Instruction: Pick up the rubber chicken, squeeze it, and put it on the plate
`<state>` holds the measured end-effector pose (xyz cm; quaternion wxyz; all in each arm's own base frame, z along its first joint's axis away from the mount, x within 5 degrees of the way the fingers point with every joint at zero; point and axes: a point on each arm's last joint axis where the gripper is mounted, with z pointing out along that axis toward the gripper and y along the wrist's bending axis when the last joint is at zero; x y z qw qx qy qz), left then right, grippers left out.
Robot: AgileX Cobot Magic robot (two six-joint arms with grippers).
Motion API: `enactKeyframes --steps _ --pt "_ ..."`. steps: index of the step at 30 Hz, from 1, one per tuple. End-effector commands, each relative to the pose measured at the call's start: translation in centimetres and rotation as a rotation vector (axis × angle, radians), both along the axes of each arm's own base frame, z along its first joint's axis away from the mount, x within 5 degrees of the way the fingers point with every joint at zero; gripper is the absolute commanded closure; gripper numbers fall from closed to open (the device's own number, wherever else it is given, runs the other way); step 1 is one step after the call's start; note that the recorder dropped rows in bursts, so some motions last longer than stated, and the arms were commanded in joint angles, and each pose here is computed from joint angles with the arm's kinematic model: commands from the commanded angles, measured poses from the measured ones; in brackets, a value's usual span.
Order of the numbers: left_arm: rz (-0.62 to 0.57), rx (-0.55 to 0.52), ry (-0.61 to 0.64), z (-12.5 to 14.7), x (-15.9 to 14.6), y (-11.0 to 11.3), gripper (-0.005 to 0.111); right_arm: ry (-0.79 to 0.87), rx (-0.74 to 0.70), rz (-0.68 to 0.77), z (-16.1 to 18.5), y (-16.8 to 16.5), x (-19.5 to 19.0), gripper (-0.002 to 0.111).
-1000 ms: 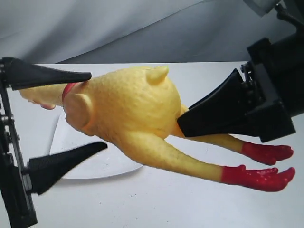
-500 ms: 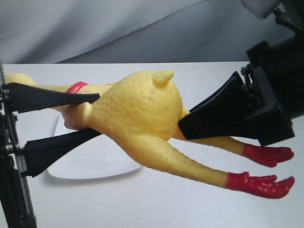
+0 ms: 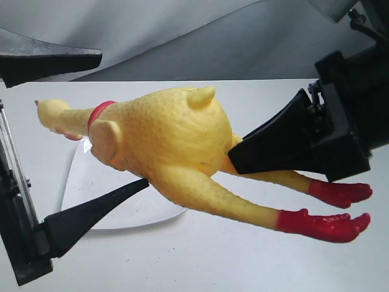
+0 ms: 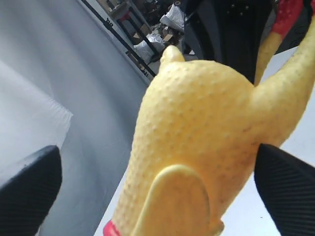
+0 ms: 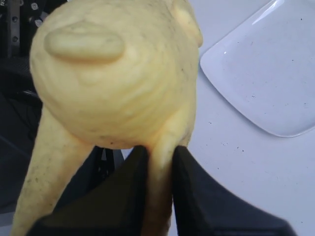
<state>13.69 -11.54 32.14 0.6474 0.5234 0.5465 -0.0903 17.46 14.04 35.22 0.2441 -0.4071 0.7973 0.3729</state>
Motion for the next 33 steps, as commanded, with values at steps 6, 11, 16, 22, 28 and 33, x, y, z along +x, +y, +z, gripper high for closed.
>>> enactKeyframes --steps 6,11,16,22,28,33 --pt "-0.009 0.077 0.054 -1.7 1.2 -0.8 0.005 0.032 0.087 0.001 0.8 0.4 -0.2 0.108" --pt "-0.013 0.096 0.050 -2.0 1.5 -0.9 0.014 0.033 0.081 0.006 0.7 0.4 -0.3 0.108" --pt "-0.092 0.076 0.043 -1.6 0.9 -1.4 0.087 0.017 0.033 0.006 0.4 0.2 -0.2 0.108" --pt "-0.165 0.055 0.029 -0.8 0.5 -1.8 0.105 0.014 0.016 -0.001 0.2 0.1 -0.1 0.108" --pt "-0.071 0.072 0.030 -0.9 1.2 -1.3 0.105 0.013 0.017 -0.003 0.2 0.1 -0.1 0.108" --pt "0.045 0.050 0.077 -1.1 2.0 -0.7 0.080 0.013 0.017 -0.003 0.2 0.1 -0.1 0.108"
